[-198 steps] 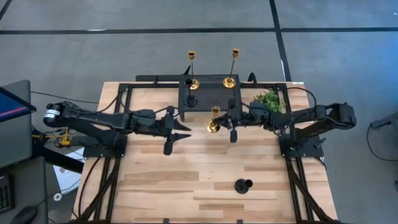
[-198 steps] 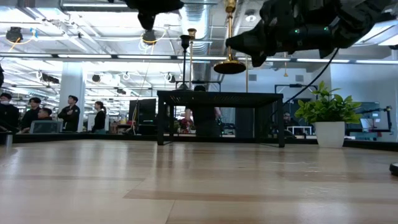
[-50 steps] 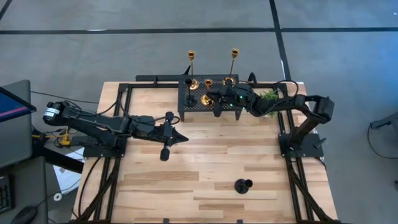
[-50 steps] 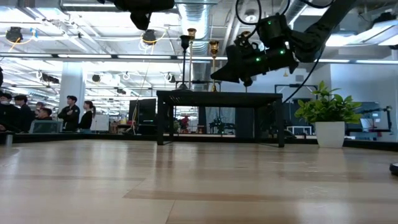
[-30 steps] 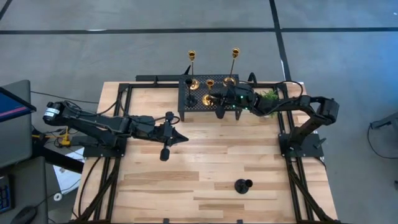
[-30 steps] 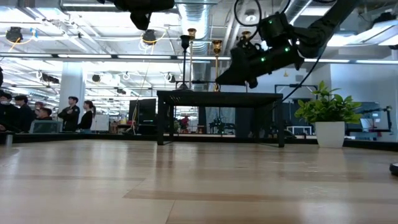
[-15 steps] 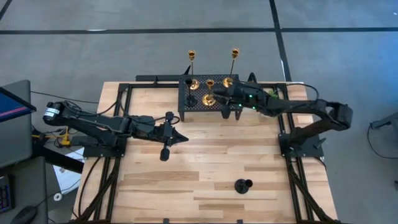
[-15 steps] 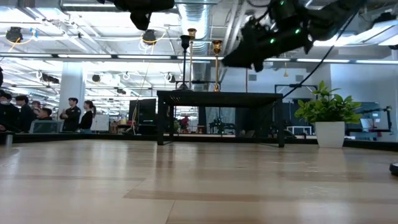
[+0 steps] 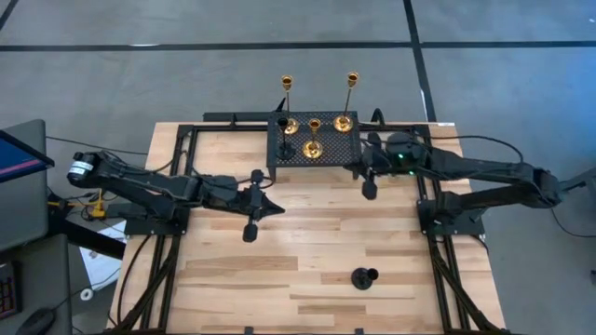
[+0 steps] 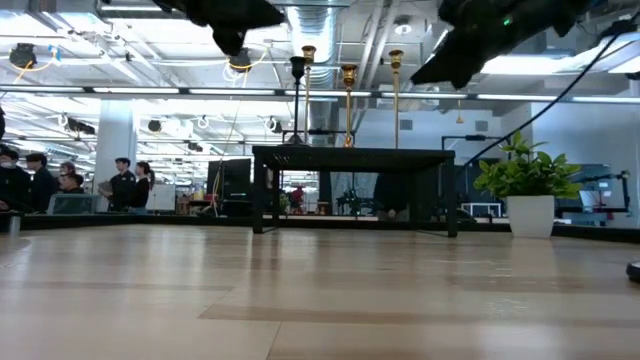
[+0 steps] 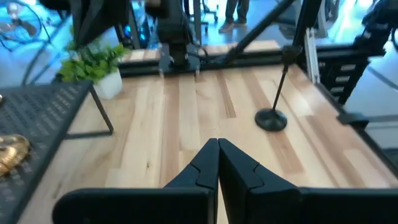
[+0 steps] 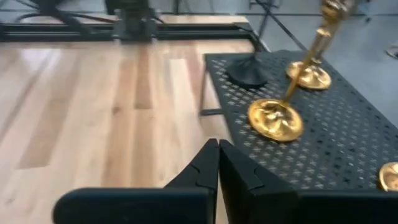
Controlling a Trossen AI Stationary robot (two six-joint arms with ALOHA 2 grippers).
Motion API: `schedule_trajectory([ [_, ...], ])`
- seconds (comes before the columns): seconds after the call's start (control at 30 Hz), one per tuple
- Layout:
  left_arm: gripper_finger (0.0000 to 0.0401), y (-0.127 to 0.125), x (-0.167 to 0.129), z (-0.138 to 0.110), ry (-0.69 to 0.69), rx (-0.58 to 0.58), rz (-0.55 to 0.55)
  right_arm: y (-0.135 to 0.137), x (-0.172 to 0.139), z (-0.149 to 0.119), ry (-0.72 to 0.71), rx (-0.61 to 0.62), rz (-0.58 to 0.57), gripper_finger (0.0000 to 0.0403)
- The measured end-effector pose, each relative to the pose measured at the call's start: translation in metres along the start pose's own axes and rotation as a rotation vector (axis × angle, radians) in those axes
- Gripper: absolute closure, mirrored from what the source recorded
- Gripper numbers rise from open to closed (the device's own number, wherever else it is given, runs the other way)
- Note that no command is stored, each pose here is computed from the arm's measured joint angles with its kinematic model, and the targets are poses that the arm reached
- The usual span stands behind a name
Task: Pick & Place candle stick holders
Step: Put the gold candle holder on the shelf
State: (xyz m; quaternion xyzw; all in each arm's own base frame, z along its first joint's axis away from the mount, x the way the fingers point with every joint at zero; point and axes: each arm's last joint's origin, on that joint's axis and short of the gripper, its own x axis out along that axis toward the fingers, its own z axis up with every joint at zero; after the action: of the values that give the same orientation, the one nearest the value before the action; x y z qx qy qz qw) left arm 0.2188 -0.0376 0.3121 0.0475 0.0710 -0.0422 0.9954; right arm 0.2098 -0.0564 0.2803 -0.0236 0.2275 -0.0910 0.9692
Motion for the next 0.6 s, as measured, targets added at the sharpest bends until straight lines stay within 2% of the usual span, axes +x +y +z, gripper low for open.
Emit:
schedule_trajectory([
  [0.13, 0.0397, 0.001, 0.019, -0.008, 0.018, 0.000, 0.055, 0.014, -0.016, 0.004, -0.036, -0.030, 0.049, 0.0402],
  [0.3, 0.0397, 0.003, 0.041, -0.016, 0.000, 0.019, 0.201, 0.031, -0.032, 0.007, -0.097, -0.074, 0.071, 0.0403],
  [0.37, 0.0397, 0.004, 0.045, -0.017, -0.010, 0.021, 0.282, 0.036, -0.036, 0.001, -0.098, -0.077, 0.061, 0.0403],
  [0.5, 0.0397, 0.009, 0.054, -0.016, -0.076, -0.009, 0.520, 0.043, -0.041, -0.016, -0.090, -0.040, -0.006, 0.0403],
  [0.6, 0.0398, 0.009, 0.064, -0.019, -0.104, 0.002, 0.595, 0.048, -0.042, -0.031, -0.103, -0.020, -0.061, 0.0403],
])
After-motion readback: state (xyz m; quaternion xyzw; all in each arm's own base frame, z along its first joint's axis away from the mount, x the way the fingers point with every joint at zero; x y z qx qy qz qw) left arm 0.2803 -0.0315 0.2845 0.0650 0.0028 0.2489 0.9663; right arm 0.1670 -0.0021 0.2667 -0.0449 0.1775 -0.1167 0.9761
